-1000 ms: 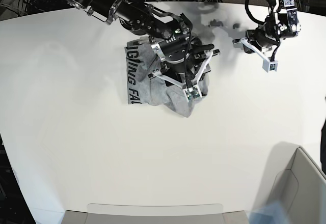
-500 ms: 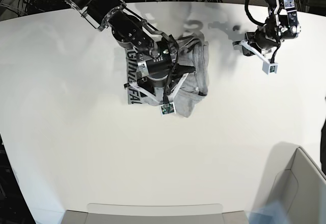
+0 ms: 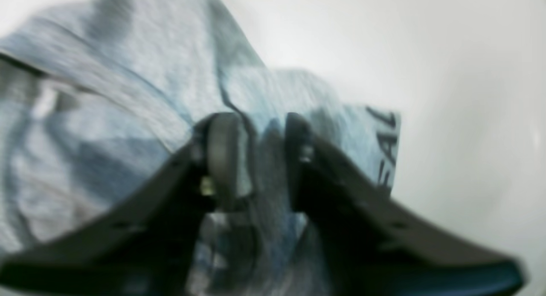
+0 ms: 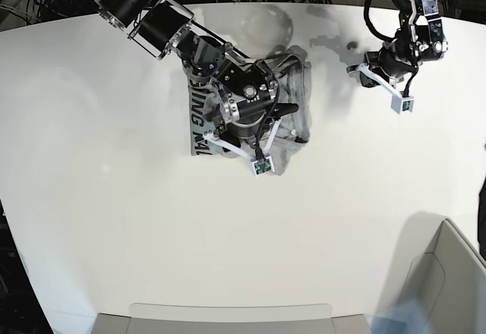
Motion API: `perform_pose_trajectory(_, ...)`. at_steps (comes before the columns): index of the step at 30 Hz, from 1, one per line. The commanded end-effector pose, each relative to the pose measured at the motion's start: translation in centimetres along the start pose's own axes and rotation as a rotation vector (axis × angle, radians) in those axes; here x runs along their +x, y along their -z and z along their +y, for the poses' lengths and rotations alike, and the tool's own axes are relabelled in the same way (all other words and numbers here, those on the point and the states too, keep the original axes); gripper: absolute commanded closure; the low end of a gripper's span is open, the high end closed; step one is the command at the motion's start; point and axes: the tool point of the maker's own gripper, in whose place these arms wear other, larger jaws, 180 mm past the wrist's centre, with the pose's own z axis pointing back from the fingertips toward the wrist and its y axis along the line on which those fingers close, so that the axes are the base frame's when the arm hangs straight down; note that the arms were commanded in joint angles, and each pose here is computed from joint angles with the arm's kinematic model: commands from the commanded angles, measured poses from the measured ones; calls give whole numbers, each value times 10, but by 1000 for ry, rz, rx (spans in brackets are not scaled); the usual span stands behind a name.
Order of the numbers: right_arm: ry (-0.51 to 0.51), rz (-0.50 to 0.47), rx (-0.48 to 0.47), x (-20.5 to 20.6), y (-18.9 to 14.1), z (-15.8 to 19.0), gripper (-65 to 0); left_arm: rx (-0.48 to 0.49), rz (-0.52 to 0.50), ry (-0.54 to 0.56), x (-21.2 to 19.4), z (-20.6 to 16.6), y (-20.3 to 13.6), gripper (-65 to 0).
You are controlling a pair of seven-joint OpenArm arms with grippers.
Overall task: Fold the T-shirt properly
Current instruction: 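Press down on the bundle's middle with the right gripper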
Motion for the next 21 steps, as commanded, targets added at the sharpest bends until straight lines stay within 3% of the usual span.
perform_pose_trajectory(1, 13, -70, -3, 26, -6, -1, -72, 25, 33, 6, -6, 6, -1, 0)
perform_pose_trajectory(4, 13, -71, -18, 37, 1, -1, 0, 25, 33, 6, -6, 6, -1, 0)
perform_pose_trajectory(10, -32, -60, -82, 46, 26, -4, -5, 25, 31, 6, -5, 6, -1, 0)
perform_pose_trajectory(21, -67, -215, -58, 86, 20, 7, -8, 25, 31, 6, -5, 6, -1, 0)
